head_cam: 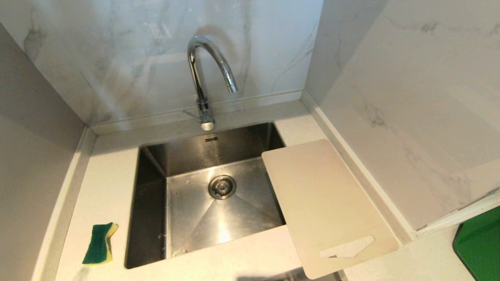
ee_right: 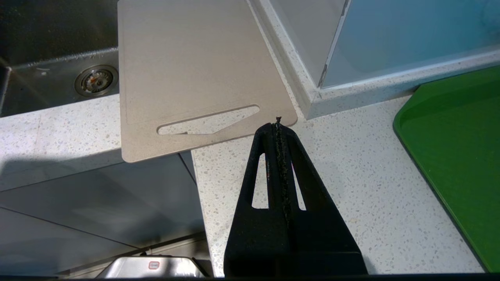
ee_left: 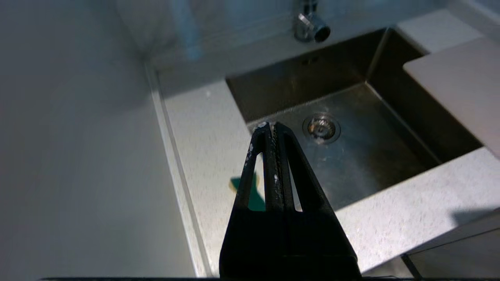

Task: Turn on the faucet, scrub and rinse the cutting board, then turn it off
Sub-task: Turn on the tap

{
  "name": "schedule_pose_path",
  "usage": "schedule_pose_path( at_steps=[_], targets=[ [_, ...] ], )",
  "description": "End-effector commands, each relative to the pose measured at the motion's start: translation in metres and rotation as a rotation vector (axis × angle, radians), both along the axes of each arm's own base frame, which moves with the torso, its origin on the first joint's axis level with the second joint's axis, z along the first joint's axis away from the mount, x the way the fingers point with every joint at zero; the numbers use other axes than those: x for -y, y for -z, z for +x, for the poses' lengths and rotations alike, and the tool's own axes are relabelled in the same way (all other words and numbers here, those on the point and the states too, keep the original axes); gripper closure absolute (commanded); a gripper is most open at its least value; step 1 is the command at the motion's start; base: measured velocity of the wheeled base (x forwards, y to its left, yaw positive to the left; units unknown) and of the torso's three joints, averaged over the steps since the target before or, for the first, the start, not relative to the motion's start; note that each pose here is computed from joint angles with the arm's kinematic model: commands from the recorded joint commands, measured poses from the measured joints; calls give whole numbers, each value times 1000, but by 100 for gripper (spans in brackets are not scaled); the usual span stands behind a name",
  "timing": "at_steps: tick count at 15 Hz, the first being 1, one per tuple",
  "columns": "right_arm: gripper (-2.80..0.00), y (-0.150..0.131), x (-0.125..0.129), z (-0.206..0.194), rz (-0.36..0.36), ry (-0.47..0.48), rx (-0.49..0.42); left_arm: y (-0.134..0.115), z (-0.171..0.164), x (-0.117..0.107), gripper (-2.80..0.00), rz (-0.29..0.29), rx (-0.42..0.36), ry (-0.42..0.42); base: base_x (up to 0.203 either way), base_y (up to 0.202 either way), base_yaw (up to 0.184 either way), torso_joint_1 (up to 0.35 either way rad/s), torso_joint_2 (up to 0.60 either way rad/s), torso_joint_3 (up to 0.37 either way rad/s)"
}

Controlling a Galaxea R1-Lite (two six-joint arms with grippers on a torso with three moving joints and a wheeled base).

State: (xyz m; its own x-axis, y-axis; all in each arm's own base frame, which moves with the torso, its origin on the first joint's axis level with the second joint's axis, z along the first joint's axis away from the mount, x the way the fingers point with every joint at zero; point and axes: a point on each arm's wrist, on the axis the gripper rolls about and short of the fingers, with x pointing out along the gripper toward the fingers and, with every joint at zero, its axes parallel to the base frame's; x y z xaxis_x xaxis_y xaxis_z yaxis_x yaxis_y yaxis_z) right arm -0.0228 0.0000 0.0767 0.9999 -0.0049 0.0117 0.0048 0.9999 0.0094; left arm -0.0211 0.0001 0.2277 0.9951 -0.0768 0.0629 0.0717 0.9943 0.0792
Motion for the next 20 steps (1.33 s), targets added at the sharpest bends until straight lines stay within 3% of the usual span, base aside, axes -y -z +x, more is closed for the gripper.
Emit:
schedule_pose_path(
  at_steps=[1, 5, 12, 15, 20],
  targets=[
    [0, 0, 0, 0, 1, 0, -1, -47, 39, 3, 0, 10, -70, 61, 0, 0, 0, 0, 0, 0],
    [0, 0, 0, 0, 0, 0, -1, -112, 86, 7, 0, 33, -76, 103, 0, 0, 0, 0, 0, 0],
    [0, 0, 0, 0, 0, 0, -1, -170, 155, 13, 0, 52, -77, 100, 0, 0, 0, 0, 0, 0],
    [0, 0, 0, 0, 0, 0, -1, -179, 195, 28, 0, 65, -134, 106, 0, 0, 0, 0, 0, 0],
    [0, 0, 0, 0, 0, 0, -1, -164, 266, 74, 0, 108, -230, 89, 0, 0, 0, 0, 0, 0]
  ],
)
